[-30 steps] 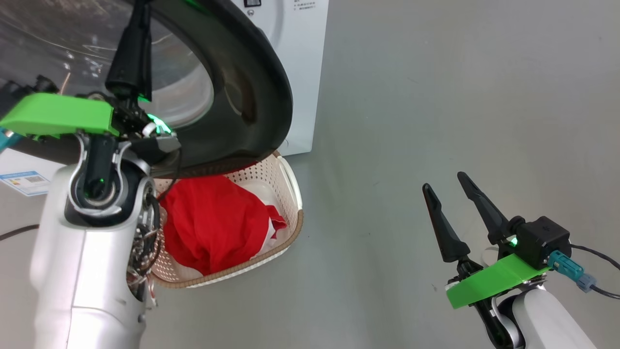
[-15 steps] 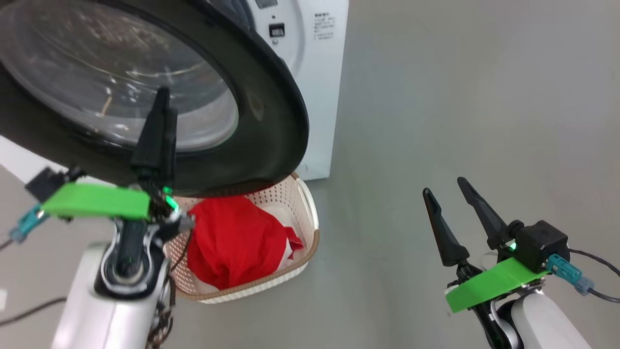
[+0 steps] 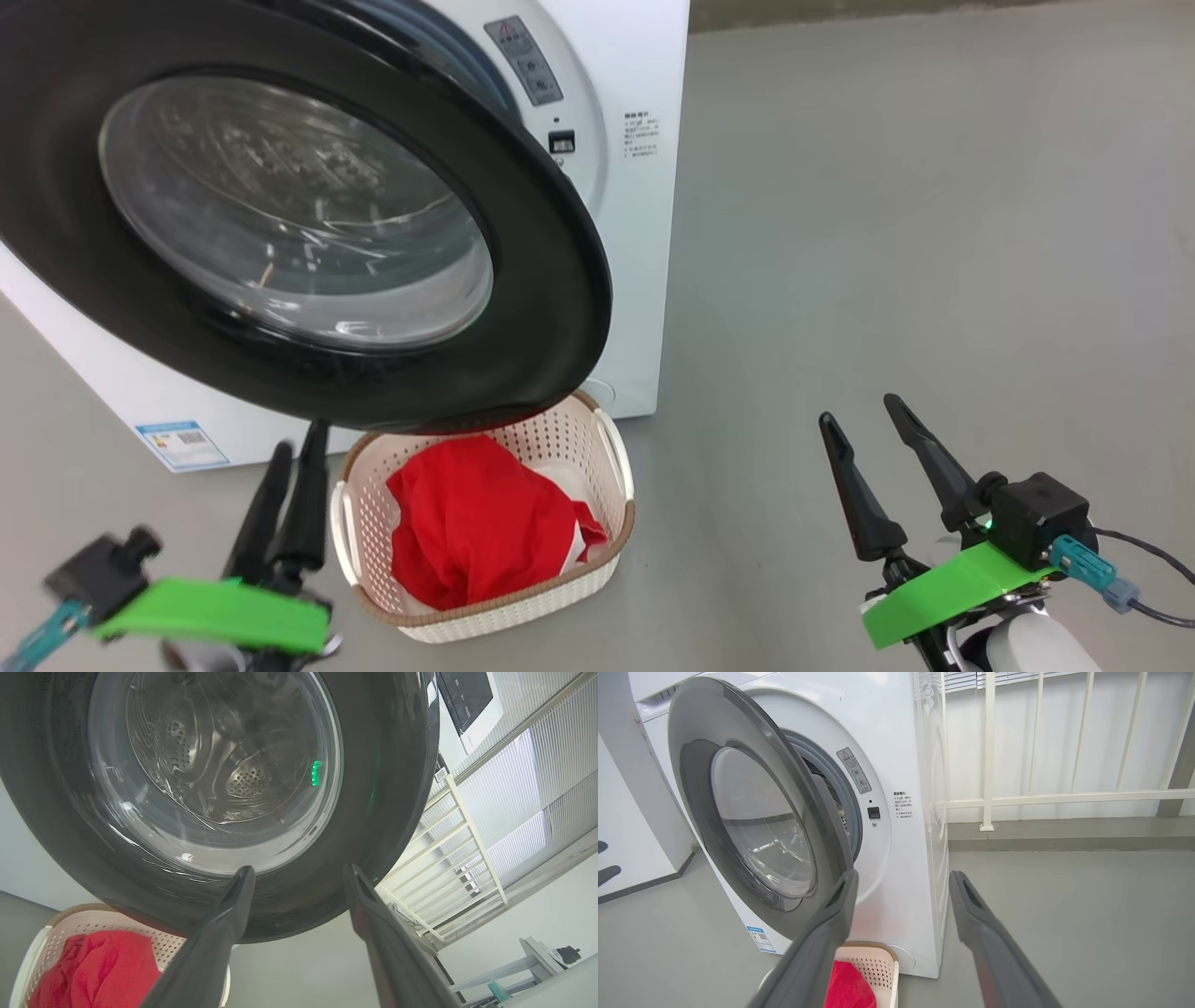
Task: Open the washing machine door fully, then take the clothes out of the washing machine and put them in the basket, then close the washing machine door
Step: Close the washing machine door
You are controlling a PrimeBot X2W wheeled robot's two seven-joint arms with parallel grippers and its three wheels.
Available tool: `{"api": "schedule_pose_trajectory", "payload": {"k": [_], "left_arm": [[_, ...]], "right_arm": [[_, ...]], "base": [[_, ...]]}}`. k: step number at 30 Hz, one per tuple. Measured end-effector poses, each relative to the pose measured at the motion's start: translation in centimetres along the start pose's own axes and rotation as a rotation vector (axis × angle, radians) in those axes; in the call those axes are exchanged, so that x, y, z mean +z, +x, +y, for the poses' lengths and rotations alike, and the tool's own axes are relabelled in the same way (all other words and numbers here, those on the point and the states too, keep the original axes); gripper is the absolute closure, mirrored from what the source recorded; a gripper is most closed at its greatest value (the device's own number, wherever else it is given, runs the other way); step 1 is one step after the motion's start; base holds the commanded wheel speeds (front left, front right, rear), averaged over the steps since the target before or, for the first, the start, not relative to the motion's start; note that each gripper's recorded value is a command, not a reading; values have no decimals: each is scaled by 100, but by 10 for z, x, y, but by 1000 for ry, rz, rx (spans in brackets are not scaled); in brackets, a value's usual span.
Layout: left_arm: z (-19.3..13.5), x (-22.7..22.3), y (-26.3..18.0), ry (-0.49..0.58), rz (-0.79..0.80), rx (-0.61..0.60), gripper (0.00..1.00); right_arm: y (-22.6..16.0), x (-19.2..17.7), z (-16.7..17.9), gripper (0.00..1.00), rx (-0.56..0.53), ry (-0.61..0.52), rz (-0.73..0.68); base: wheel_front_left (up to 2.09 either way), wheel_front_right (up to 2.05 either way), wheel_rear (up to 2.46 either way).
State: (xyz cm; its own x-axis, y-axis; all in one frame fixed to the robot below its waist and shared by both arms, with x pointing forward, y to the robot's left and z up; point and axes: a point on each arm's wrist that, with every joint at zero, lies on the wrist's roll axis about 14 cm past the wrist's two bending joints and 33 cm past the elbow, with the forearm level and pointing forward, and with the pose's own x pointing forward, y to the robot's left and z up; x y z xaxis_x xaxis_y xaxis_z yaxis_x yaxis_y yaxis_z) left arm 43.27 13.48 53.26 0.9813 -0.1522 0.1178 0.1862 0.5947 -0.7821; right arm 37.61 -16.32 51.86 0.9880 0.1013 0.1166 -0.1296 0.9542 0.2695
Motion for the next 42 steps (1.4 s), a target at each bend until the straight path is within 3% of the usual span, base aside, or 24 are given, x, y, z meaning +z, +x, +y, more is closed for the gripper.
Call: {"api": "schedule_pose_trajectory", "payload": {"k": [5, 12, 18, 42], "left_arm": [[11, 12, -22, 166, -15, 9, 0], [17, 33, -42, 476, -58, 28, 0], [22, 30, -62, 591, -65, 64, 0], [27, 33, -76, 674, -90, 105, 0]], "right_arm": [[-6, 11, -3, 0, -14, 0, -33], [-4, 20, 0, 0, -2, -7, -60], [-9, 24, -2, 0, -10, -7, -75], [-27, 24, -10, 0, -43, -2, -77]], "base": [[0, 0, 0], [0, 0, 0], [0, 0, 0], [0, 0, 0]]}}
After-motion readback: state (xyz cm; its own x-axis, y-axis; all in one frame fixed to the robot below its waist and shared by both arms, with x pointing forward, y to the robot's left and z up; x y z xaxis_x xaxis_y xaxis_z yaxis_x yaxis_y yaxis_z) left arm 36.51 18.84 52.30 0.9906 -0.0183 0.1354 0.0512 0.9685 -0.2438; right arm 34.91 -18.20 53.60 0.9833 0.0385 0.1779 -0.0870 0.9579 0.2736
